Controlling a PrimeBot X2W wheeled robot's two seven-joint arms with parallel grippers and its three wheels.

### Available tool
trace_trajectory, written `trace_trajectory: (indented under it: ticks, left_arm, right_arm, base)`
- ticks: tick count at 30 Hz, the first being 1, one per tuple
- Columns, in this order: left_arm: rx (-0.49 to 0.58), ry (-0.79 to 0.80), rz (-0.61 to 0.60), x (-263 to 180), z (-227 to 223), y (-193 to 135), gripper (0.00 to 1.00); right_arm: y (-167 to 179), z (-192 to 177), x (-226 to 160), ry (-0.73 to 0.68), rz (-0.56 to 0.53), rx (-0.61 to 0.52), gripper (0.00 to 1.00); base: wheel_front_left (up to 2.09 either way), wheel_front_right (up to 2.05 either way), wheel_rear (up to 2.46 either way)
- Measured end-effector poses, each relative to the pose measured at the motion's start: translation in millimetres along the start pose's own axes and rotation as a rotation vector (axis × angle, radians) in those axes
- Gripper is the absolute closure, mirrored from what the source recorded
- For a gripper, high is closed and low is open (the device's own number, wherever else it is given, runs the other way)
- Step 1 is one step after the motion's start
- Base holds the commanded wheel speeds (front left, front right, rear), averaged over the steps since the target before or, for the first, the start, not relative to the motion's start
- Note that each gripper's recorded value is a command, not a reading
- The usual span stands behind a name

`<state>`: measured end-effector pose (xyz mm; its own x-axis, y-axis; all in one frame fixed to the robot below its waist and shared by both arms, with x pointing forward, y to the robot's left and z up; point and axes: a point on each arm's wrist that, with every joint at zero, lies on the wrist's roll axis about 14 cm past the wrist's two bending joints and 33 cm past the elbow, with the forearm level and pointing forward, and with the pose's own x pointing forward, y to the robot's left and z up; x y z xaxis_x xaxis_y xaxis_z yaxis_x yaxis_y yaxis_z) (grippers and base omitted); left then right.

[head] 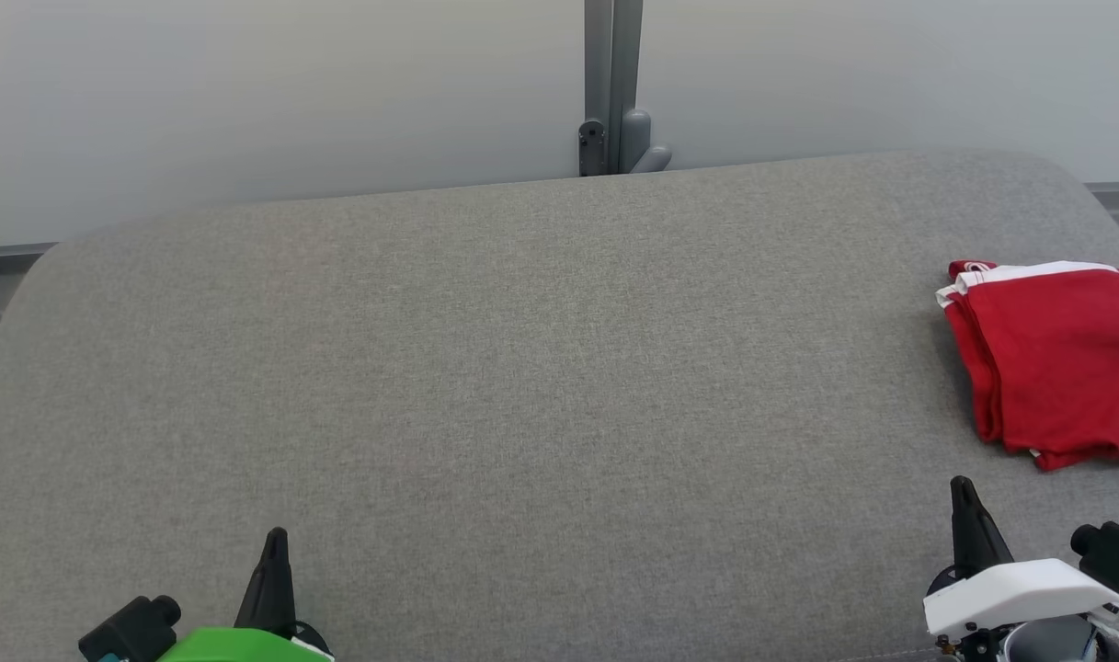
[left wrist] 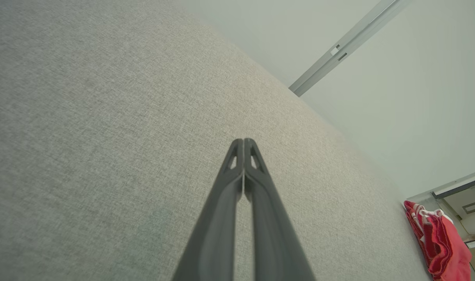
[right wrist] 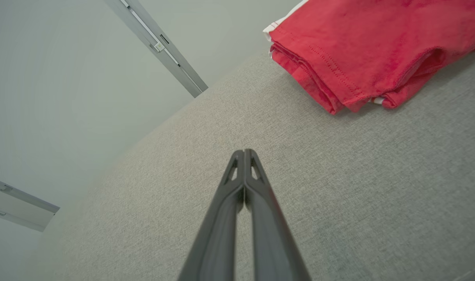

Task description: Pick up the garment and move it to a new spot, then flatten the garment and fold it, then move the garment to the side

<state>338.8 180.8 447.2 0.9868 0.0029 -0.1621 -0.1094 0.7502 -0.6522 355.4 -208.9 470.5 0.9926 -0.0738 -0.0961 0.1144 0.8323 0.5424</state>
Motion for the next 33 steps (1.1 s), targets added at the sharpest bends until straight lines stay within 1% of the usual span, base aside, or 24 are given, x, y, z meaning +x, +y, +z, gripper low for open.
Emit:
trace_trajectory:
  ticks: [18, 30, 33]
  left_arm:
    - [-0.226, -0.024, -0.004, 10.5, 15.3, -4.3, 1.00]
    - [-0.354, -0.035, -0.018, 16.6, 24.5, -8.5, 1.00]
    - [-0.371, -0.035, -0.022, 17.8, 25.9, -9.5, 1.00]
  right_arm:
    - [4.7, 5.8, 7.6, 0.001, 0.001, 0.263, 1.00]
    - [9.1, 10.0, 12.1, 0.002, 0.014, 0.411, 1.00]
    - [9.8, 10.8, 13.0, 0.002, 0.017, 0.436, 1.00]
  base:
    - [0.00, 0.00, 0.00]
    - [0.00, 0.00, 0.00]
    - [0.00, 0.00, 0.00]
